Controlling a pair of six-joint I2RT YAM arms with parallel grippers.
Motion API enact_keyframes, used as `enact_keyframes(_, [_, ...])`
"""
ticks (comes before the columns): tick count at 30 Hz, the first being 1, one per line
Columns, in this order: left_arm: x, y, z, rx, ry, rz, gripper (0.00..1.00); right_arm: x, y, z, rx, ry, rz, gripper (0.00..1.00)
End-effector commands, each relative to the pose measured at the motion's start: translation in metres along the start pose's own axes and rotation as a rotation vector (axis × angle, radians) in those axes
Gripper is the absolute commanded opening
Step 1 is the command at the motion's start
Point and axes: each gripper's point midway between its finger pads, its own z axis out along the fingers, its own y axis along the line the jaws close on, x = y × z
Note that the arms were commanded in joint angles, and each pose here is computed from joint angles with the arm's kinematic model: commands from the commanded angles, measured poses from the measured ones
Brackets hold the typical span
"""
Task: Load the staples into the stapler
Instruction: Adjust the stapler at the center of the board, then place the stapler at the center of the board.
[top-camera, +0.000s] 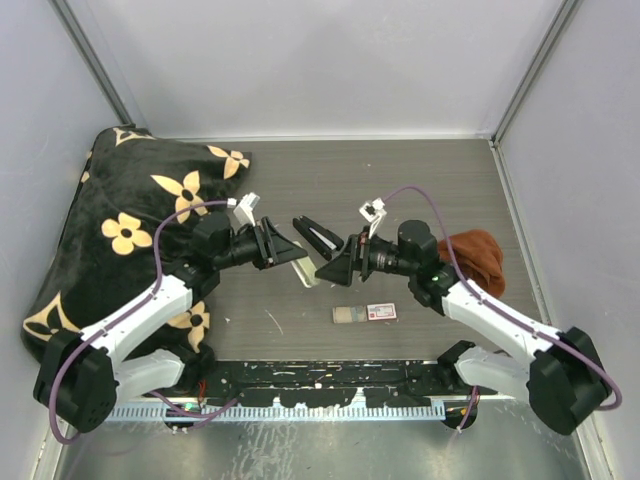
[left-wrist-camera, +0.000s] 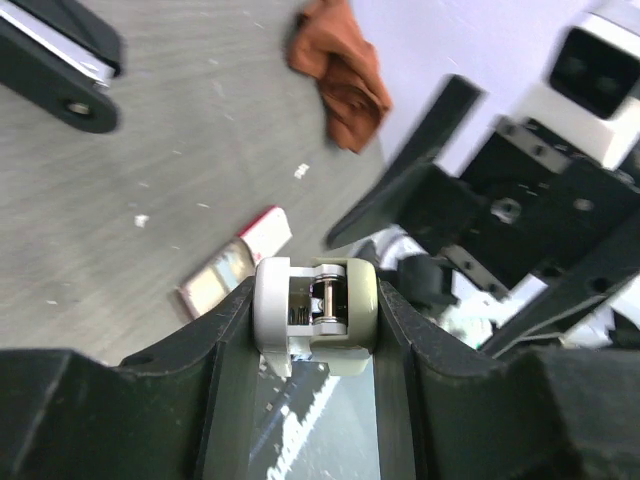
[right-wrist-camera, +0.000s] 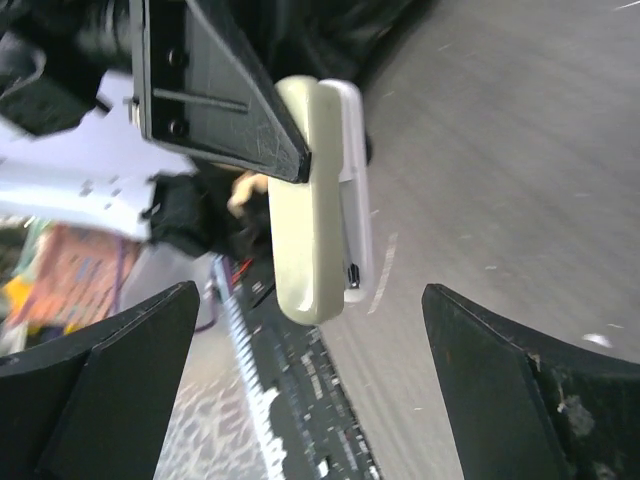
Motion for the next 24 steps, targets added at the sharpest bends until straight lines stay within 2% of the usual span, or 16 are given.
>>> enact_keyframes(1, [-0.024, 0.047, 0.012, -0.188, -0.130, 0.015, 0.00, -0.038, -0.044, -0.027, 0.324, -0.154, -0.109, 1.00])
enact_keyframes(4, [-0.039, 0.071, 0.025, -0.261, -0.202, 0.002, 0.00, -0.044, -0.056, -0.044, 0.428, -0.200, -0.143, 1.00])
enact_keyframes(8, [-0.043, 0.098, 0.049, -0.342, -0.237, -0.014, 0.00, -0.046, -0.064, -0.061, 0.510, -0.231, -0.188, 1.00])
enact_keyframes(19, [-0.044, 0.130, 0.093, -0.343, -0.216, -0.063, 0.00, -0.043, -0.077, -0.078, 0.605, -0.243, -0.232, 1.00])
enact_keyframes(24, [-0.036, 0.146, 0.096, -0.391, -0.182, -0.055, 0.39, -0.043, -0.081, -0.078, 0.623, -0.241, -0.233, 1.00])
